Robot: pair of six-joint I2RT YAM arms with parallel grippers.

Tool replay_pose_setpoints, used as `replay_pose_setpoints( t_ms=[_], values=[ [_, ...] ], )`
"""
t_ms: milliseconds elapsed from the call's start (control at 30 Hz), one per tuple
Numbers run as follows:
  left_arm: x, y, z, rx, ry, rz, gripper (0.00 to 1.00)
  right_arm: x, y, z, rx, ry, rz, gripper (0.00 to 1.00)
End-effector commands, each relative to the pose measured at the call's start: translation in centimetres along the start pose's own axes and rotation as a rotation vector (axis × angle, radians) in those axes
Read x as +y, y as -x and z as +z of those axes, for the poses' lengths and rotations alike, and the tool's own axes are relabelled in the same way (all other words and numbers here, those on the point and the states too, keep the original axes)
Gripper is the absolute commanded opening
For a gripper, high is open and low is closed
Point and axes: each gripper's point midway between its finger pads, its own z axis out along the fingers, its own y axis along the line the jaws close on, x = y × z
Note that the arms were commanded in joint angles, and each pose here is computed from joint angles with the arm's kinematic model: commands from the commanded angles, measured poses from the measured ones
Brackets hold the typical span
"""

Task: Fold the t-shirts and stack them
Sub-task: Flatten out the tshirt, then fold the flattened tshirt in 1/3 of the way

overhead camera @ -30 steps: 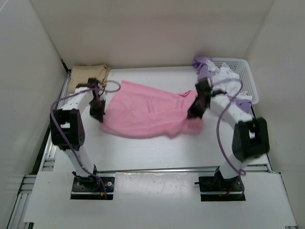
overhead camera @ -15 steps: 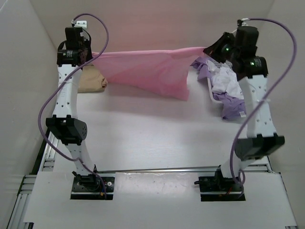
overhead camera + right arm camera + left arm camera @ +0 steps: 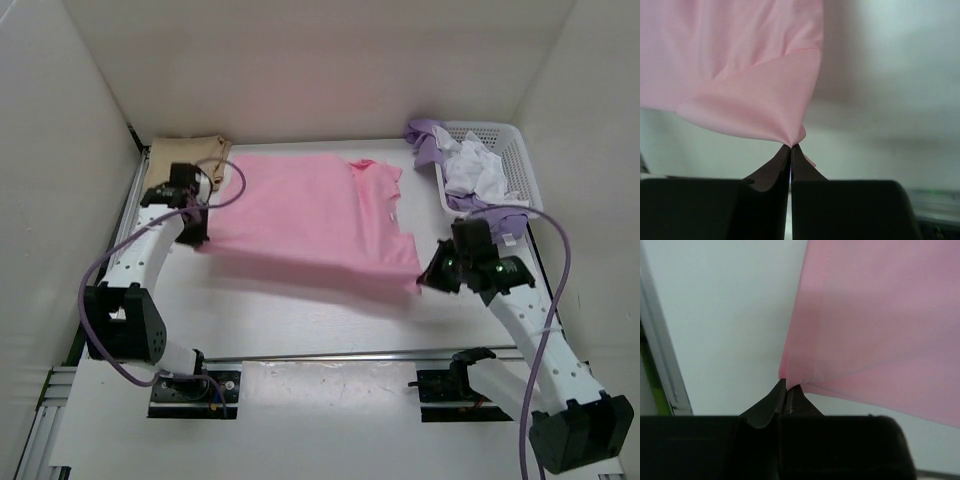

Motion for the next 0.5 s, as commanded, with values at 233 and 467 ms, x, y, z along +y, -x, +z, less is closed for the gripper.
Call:
replay_pose_setpoints(
  t_ms=[233,467],
  values=[
    [-0.5,-16.6,2.8,0.342,0.006,0.073,0.1,-7.2,-13.1,2.7,0.27,-0.165,-0.006,0.0],
    [-0.4,-17.2,2.5,0.344,0.006,0.073,0.1,-6.0,-10.9,3.0,0.205,-0.148,-0.039,0.0]
  ],
)
